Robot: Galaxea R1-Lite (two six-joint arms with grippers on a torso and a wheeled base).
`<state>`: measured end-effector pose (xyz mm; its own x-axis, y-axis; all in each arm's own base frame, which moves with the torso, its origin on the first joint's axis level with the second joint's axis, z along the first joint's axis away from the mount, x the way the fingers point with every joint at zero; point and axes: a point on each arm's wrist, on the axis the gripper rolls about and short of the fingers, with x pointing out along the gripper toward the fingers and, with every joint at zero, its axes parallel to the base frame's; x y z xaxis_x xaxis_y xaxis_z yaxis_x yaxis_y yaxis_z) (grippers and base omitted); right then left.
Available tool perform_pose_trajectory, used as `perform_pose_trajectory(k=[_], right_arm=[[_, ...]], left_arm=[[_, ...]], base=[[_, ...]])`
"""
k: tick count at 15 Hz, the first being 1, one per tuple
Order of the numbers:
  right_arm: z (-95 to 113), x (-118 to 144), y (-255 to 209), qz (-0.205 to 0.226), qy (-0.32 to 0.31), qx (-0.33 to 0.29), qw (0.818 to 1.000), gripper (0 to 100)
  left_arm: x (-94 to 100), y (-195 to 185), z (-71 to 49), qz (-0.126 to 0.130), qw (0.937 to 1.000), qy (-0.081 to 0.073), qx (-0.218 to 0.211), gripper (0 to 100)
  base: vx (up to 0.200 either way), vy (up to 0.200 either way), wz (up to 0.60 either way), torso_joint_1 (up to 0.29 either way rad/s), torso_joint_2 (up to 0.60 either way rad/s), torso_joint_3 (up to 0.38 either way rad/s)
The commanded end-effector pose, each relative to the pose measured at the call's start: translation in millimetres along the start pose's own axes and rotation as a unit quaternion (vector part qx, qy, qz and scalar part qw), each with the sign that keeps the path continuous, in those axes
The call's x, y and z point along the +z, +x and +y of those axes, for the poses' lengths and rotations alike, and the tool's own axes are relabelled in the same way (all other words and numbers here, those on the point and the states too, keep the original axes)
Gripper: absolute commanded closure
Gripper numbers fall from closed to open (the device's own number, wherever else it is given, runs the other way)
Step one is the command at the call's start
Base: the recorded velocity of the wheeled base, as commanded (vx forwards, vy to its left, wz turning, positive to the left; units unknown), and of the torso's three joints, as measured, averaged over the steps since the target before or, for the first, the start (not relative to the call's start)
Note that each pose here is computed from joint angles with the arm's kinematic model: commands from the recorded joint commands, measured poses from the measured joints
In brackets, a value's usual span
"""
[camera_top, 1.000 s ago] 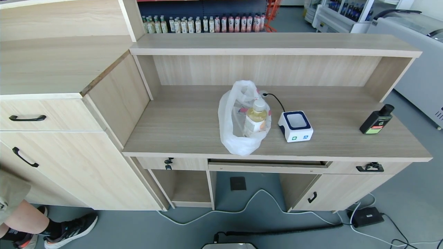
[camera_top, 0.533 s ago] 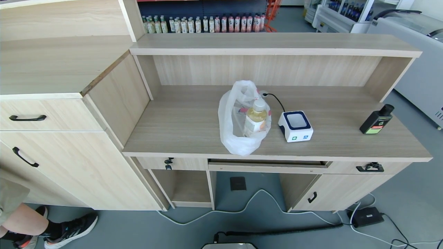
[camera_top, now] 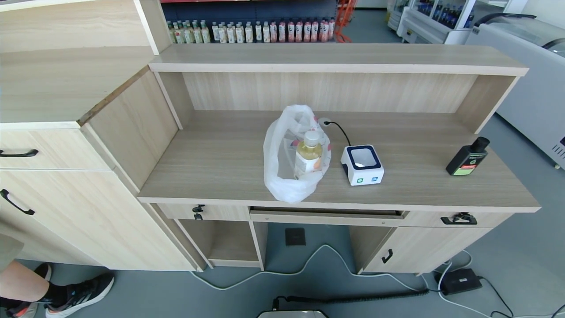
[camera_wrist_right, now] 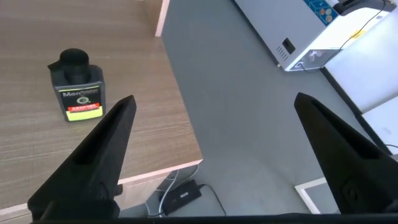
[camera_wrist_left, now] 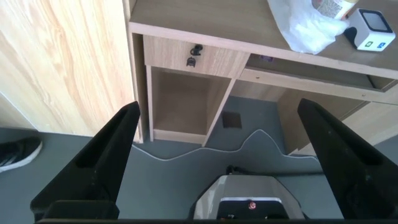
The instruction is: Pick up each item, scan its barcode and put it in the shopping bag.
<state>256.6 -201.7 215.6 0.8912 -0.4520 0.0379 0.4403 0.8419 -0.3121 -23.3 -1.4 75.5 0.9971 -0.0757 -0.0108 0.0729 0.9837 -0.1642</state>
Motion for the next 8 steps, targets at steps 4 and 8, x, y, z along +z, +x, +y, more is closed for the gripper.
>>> perform_pose_trajectory(k=[4, 8], right_arm=[[4, -19, 1, 0.034, -0.010, 0.002, 0.999, 0], [12, -43, 12, 0.068, -0.004, 0.018, 0.998, 0]], left_arm=[[0.1, 0, 0.0, -0.001, 1.0000, -0.002, 0.001, 0], [0.1, 0, 0.0, -0.001, 1.0000, -0.002, 0.001, 0]], base=[[0.000, -0.050, 0.00, 0.001, 0.00, 0.001], [0.000, 0.000, 0.00, 0.000, 0.00, 0.000]])
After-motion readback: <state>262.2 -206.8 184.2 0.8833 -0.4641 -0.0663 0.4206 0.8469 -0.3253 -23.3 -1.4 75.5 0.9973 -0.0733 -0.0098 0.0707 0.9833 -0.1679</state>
